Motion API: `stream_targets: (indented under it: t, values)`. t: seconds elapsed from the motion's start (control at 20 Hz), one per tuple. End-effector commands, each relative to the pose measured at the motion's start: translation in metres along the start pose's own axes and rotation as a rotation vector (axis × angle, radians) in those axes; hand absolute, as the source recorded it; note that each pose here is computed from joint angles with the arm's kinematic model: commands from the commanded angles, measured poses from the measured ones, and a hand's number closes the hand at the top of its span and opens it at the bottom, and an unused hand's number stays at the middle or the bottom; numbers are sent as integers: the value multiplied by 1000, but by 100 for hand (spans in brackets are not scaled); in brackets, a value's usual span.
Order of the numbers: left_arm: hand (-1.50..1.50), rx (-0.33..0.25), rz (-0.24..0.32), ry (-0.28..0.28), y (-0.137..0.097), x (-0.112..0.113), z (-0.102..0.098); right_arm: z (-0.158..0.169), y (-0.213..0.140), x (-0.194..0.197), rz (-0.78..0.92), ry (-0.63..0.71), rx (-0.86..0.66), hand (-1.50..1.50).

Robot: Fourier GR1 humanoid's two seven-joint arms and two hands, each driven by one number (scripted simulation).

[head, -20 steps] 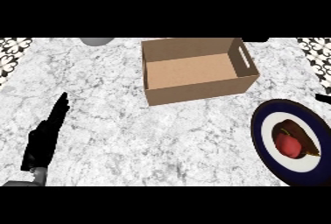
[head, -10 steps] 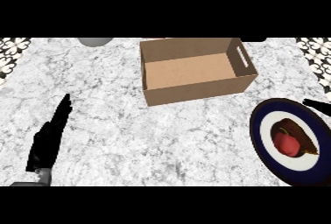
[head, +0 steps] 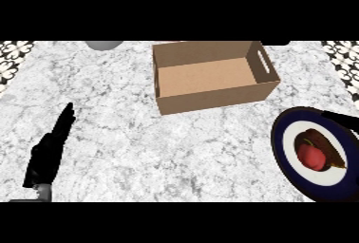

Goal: Pick the sweet potato from the plate and place it in the cardboard box

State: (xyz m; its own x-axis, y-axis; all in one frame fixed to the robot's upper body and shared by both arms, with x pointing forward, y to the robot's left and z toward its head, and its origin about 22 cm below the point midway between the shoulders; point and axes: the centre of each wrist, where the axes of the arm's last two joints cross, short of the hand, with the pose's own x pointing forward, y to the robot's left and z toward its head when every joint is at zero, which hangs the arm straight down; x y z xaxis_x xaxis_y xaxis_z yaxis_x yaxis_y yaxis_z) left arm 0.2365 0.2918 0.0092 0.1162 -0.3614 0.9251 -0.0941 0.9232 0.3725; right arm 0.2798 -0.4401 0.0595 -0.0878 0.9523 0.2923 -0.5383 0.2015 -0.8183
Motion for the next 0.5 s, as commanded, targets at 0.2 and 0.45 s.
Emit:
stream_targets:
  t: [0.2,0.45]
  values:
    - [0,-2,6,6,-6,9,11,-3,7,10,-8,-5,-8,-150]
    - [0,-15,2,10,-11,6,-4,-4,22,-7,-16,-6,-17,-150]
